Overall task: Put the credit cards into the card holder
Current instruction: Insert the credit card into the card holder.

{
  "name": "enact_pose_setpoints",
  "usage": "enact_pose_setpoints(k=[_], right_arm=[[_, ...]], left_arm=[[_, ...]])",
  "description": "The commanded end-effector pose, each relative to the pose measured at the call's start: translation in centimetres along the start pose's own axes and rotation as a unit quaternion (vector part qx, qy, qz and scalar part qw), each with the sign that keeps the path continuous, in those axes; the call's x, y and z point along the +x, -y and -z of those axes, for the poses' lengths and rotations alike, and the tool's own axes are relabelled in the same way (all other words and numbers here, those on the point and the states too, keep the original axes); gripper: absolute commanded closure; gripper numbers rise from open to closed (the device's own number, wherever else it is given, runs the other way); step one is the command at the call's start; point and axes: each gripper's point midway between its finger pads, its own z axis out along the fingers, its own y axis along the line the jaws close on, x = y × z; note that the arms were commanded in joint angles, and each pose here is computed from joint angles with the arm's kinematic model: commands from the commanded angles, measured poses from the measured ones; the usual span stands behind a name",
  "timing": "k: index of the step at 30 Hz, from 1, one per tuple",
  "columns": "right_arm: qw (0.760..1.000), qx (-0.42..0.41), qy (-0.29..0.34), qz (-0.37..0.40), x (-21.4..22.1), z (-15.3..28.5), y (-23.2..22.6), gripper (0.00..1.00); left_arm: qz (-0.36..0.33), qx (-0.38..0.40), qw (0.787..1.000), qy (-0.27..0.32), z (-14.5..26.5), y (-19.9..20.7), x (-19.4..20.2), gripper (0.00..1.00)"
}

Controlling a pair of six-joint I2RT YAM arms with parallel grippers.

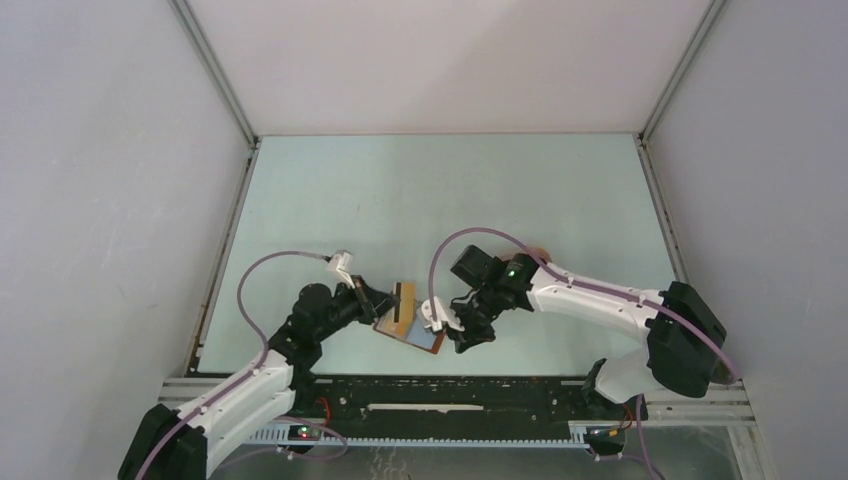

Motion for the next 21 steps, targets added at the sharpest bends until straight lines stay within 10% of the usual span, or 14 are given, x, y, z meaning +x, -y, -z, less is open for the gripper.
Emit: enact_pose_setpoints(k=[1,21], right_arm=[[0.998,0.056,-0.024,0.013,-0.9,-2.0,1.8,0.99],[0.988,0.113,-0.091,0.051,-1.4,-9.3,5.0,1.0]], left_arm=[[0.009,0.02,1.0,0.02,-0.3,0.2,-1.2,1.0],[-0.011,0.011,1.0,0.027,-0.6,-1.2,-1.6,1.0]])
